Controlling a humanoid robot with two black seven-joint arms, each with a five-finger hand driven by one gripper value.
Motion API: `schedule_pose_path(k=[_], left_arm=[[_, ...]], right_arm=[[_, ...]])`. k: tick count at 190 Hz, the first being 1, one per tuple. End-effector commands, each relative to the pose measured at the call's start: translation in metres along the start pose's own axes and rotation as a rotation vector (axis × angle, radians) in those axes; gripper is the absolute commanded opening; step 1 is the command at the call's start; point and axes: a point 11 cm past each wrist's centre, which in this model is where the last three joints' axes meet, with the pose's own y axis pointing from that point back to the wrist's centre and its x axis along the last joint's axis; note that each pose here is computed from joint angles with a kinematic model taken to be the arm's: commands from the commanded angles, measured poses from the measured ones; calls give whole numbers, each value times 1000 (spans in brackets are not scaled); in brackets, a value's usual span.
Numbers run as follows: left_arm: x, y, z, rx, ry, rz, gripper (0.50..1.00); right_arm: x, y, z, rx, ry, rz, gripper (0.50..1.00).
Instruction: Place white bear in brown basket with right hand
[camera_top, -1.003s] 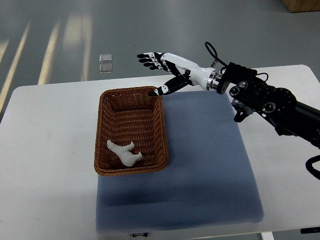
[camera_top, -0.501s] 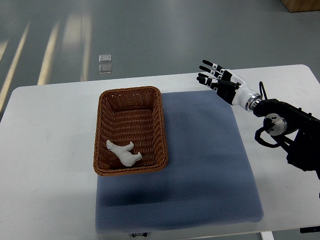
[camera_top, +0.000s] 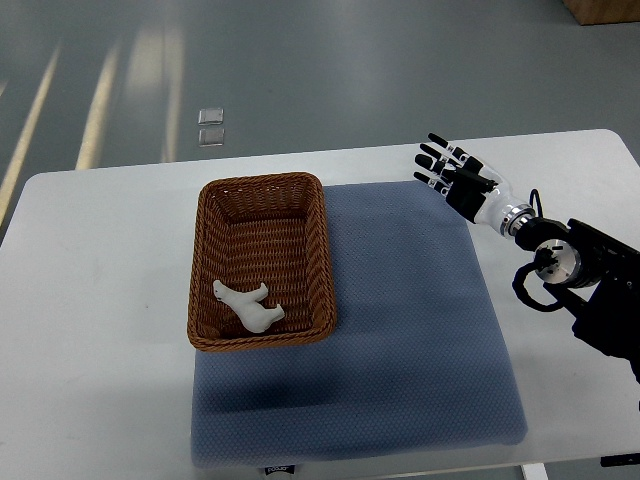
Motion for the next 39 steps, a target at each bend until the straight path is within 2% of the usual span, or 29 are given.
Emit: schedule_pose_path(k=[1, 39], left_arm=[[0, 0, 0, 0, -1, -1, 1000], [0, 0, 0, 0, 0, 0, 1000]], right_arm=[[2, 1, -2, 1, 4, 2, 928], [4, 2, -7, 8, 12, 6, 928]])
